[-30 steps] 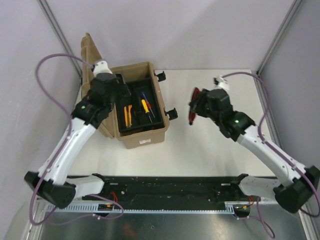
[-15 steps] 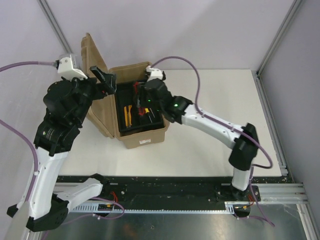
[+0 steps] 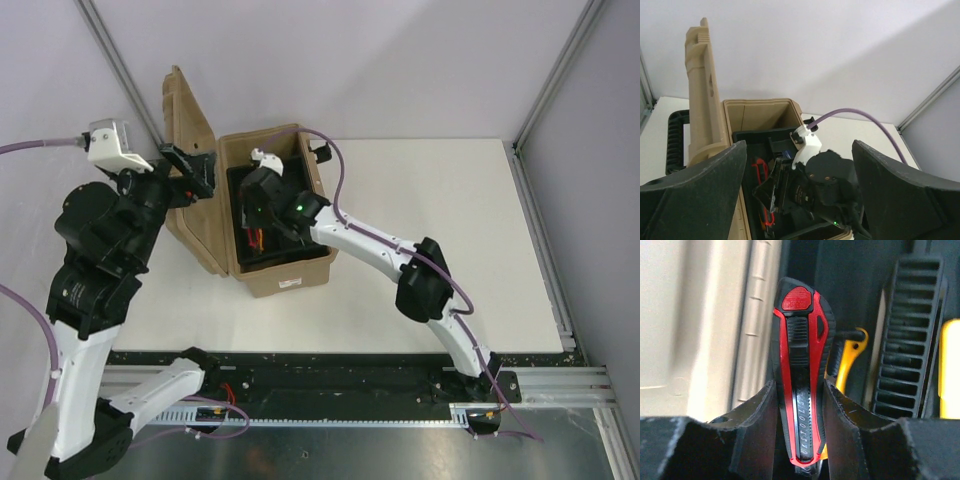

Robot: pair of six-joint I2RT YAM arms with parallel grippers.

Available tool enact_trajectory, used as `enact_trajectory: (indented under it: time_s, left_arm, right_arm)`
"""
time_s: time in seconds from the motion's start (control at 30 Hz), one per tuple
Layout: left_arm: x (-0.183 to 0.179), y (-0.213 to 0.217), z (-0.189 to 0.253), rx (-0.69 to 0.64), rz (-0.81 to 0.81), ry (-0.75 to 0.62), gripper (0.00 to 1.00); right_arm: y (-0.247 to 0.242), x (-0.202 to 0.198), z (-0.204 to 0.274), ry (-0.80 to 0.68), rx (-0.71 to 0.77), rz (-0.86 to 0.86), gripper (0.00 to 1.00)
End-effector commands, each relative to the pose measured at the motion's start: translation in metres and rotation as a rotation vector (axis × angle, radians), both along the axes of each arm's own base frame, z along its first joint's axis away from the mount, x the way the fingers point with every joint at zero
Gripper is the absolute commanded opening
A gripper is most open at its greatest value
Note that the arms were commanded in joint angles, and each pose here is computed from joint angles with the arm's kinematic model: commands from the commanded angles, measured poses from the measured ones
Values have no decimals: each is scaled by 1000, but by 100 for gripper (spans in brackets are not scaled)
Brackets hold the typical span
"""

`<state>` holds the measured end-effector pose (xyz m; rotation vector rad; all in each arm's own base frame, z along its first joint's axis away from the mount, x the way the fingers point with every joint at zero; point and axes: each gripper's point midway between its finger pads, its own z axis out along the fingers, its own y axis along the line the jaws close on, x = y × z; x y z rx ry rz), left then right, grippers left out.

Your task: Pack the tool kit

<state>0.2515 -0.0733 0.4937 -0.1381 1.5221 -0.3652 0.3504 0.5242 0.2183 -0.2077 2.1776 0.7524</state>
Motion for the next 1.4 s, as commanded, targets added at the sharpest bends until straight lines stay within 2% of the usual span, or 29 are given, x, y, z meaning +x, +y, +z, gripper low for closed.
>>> enact_trajectory:
  time_s: [0.0, 0.13, 0.33, 0.53, 0.8, 1.03, 1.23, 1.37]
  left_arm:
    - [-9, 13, 18, 18, 40, -56, 90]
    - [-6, 14, 13, 20, 51, -43, 91]
    - [-4, 17, 13, 8, 75, -38, 92]
    - [-1, 22, 12, 6, 111, -29, 92]
    - [14, 21, 1, -1, 133, 35, 94]
    - [35, 56, -5, -24, 274, 79, 95]
    - [68, 70, -26, -117, 256, 163, 95]
    - [84, 103, -39, -239, 308, 205, 94]
  right_arm:
    - [-3, -6, -3, 78, 3, -41, 0]
    - [-9, -8, -12, 93, -20, -58, 3]
    - [-5, -8, -2, 45, -6, -18, 39]
    - [-7, -7, 40, -43, 46, -16, 55]
    - [-28, -2, 84, -143, 62, -57, 59]
    - [-76, -5, 136, -254, 84, -127, 56]
    - [-135, -5, 132, -250, 75, -202, 55]
    - [-173, -7, 120, -218, 74, -249, 55]
